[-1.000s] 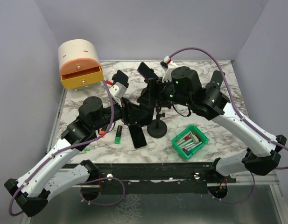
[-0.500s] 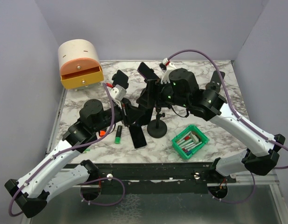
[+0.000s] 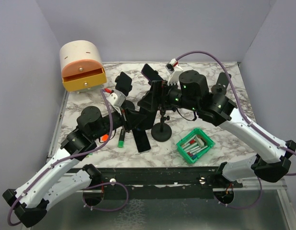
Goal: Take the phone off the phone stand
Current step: Remove the phone from the phone stand, then pick up the phone stand at the center of the board.
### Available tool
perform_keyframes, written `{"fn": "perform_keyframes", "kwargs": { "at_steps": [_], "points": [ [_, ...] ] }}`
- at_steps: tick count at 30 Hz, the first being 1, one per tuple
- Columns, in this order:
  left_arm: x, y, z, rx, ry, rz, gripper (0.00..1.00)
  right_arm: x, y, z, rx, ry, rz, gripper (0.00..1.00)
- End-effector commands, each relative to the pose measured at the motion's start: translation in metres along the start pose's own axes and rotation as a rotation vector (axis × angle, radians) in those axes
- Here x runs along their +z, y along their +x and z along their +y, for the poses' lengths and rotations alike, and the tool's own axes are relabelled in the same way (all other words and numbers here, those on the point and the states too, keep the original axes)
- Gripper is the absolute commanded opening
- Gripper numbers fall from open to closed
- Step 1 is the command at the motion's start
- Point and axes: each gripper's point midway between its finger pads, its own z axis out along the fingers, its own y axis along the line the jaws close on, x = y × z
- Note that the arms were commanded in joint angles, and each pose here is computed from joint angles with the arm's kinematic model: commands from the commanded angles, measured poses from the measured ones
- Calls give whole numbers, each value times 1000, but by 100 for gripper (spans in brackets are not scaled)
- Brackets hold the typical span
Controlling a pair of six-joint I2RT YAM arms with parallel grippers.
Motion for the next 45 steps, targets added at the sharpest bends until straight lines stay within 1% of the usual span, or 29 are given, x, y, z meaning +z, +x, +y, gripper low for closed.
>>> {"fn": "perform_keyframes", "kwargs": {
  "at_steps": [1,4,8,17,19,21,23,26,28,30,33,38,45],
  "points": [
    [-4,-12,1,24,-10,-60,0,-10,-11,27,16,-114,-38,100],
    [-6,-14,2,28,-22,-71,0,-11,-11,27,13,-116,-40,100],
    [-11,-15,4,35,-39,-89,0,-22,-18,23,-10,-91,-76,100],
    [-24,-26,0,17,-36,-171,0,-40,-17,13,-54,-70,-111,100],
    [-29,-30,0,16,-45,-194,0,-48,-18,9,-85,-70,-145,100],
    [-37,-33,2,17,-63,-218,0,-65,-23,5,-131,-73,-212,100],
    [-46,-35,6,14,-97,-247,0,-80,-27,-7,-194,-41,-289,100],
    [-60,-31,17,-1,-162,-285,0,-98,-27,-39,-282,71,-377,98],
    [-65,-22,30,-36,-218,-296,0,-106,-23,-62,-314,160,-403,96],
    [-66,-6,43,-90,-269,-290,0,-106,-14,-80,-333,217,-402,91],
    [-62,21,54,-173,-297,-262,0,-98,2,-102,-316,298,-355,82],
    [-58,51,65,-252,-322,-232,0,-87,15,-116,-262,332,-343,74],
    [-57,64,70,-270,-332,-216,0,-72,27,-130,-215,393,-305,64]
  ]
}}
